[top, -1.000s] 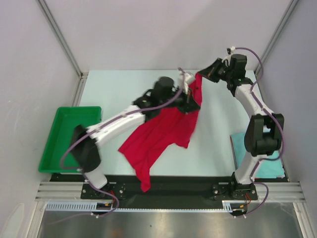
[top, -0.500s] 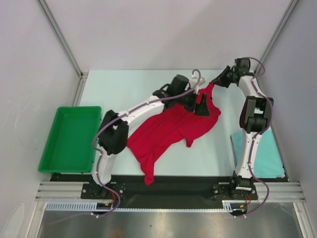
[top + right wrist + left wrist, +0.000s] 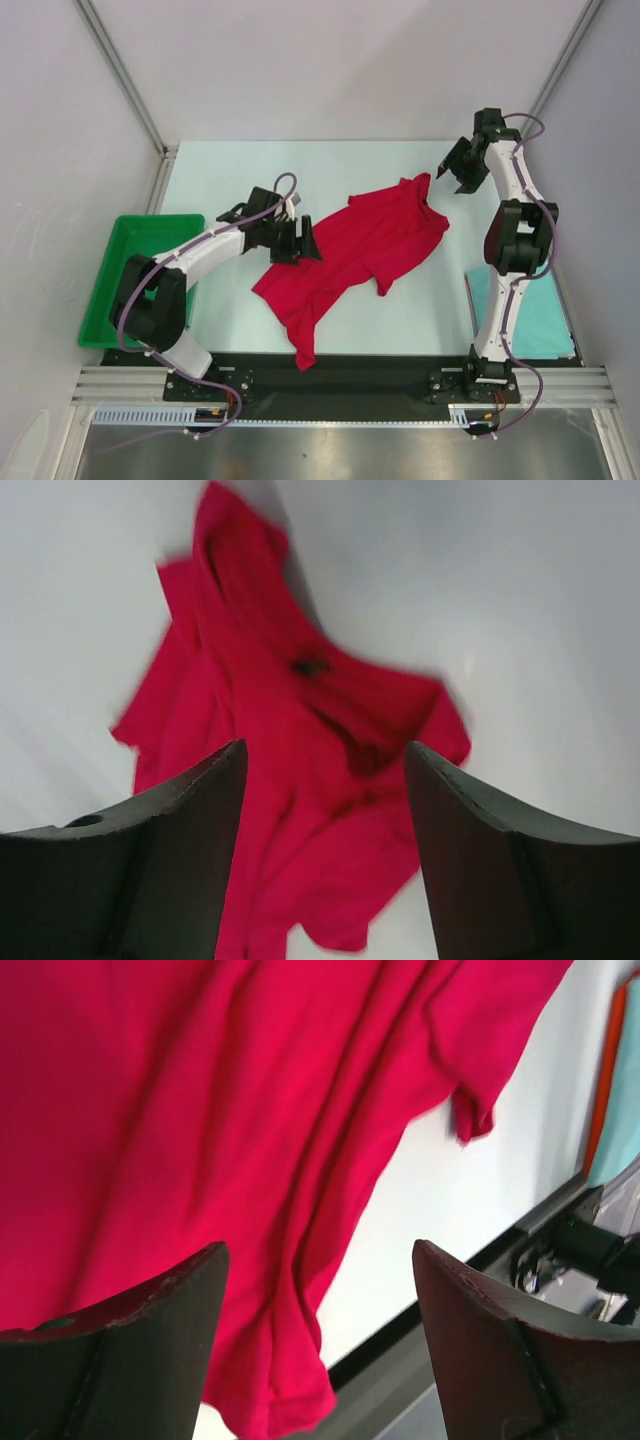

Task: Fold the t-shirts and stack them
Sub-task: Flatten the tshirt out

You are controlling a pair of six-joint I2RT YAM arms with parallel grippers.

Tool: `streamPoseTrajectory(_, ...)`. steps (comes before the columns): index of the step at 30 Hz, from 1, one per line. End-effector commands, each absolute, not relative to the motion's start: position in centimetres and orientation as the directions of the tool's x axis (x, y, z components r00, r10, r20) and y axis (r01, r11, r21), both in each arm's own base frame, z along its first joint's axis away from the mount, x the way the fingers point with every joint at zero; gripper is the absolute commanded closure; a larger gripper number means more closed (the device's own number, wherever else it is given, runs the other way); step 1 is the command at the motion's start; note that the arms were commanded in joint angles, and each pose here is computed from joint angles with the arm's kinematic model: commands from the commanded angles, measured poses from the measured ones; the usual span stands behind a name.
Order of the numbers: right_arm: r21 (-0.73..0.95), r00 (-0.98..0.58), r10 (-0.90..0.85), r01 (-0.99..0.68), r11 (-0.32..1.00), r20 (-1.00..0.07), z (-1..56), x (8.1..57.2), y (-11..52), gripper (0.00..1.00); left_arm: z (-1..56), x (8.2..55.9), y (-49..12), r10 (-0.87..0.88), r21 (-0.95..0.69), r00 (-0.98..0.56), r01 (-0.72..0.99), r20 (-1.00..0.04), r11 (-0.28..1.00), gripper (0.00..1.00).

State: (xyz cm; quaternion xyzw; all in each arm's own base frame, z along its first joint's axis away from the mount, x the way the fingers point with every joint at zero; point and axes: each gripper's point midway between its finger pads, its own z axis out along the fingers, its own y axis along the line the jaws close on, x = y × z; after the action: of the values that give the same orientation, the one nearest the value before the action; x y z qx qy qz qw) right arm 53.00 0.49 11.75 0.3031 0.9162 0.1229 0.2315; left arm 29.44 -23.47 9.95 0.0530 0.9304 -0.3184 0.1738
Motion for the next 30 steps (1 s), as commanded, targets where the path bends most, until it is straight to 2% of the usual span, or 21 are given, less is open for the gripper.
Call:
streamPoseTrajectory(1,0.299,-0.755,0.529,0.44,0.847,-0.388,16.5,46.9,3.5,0.31,11.4,27.7,-24.2,-0.055,-0.629,-0.936,0.189,-0.347,0.754,0.21)
streamPoseTrajectory(6,0.35,-0.815,0.375,0.229,0.908,-0.441,18.1,40.0,12.5,0.32,5.6,26.6,-21.5,-0.153,-0.586,-0.969,-0.011,-0.193,0.81,0.15)
streamPoseTrajectory(7,0.362,-0.841,0.33,0.174,0.916,-0.429,17.8,36.8,14.8,0.33,4.9,26.8,-21.1,-0.164,-0.589,-0.972,-0.035,-0.168,0.808,0.15)
streamPoseTrajectory(8,0.369,-0.845,0.318,0.156,0.916,-0.431,17.5,35.6,15.7,0.34,3.5,27.3,-20.3,-0.182,-0.576,-0.974,-0.071,-0.138,0.814,0.15)
streamPoseTrajectory(11,0.432,-0.858,0.322,0.133,0.892,-0.4,16.1,31.0,18.5,0.38,2.2,29.1,-18.7,-0.198,-0.541,-0.971,-0.094,-0.138,0.836,0.15)
streamPoseTrajectory(14,0.475,-0.868,0.347,0.151,0.867,-0.356,14.1,28.2,19.5,0.5,1.1,30.3,-17.2,-0.189,-0.471,-0.972,-0.103,-0.139,0.876,0.15)
streamPoseTrajectory(18,0.456,-0.873,0.353,0.176,0.873,-0.338,13.0,27.4,19.3,0.57,-0.5,32.4,-16.1,-0.197,-0.448,-0.974,-0.129,-0.109,0.885,0.14)
streamPoseTrajectory(22,0.429,-0.858,0.364,0.193,0.882,-0.362,13.1,29.3,18.8,0.57,-1.2,36.3,-15.1,-0.231,-0.44,-0.967,-0.162,-0.107,0.883,0.15)
streamPoseTrajectory(23,0.409,-0.863,0.378,0.228,0.883,-0.334,12.2,29.8,18.6,0.57,-1.0,37.2,-14.5,-0.252,-0.437,-0.962,-0.183,-0.104,0.881,0.15)
streamPoseTrajectory(26,0.411,-0.851,0.39,0.234,0.881,-0.352,13.0,32.7,19.5,0.55,-0.3,42.0,-13.8,-0.291,-0.454,-0.941,-0.186,-0.173,0.871,0.15)
streamPoseTrajectory(27,0.384,-0.862,0.404,0.276,0.881,-0.306,11.3,33.1,19.6,0.53,-0.4,42.5,-13.7,-0.295,-0.457,-0.942,-0.195,-0.158,0.868,0.15)
streamPoseTrajectory(28,0.392,-0.855,0.42,0.29,0.873,-0.304,11.7,34.2,19.8,0.53,0.9,44.5,-14.2,-0.292,-0.483,-0.938,-0.17,-0.188,0.859,0.15)
streamPoseTrajectory(30,0.351,-0.844,0.451,0.345,0.87,-0.29,10.6,34.9,18.8,0.53,0.5,45.4,-14.5,-0.278,-0.488,-0.944,-0.16,-0.179,0.858,0.15)
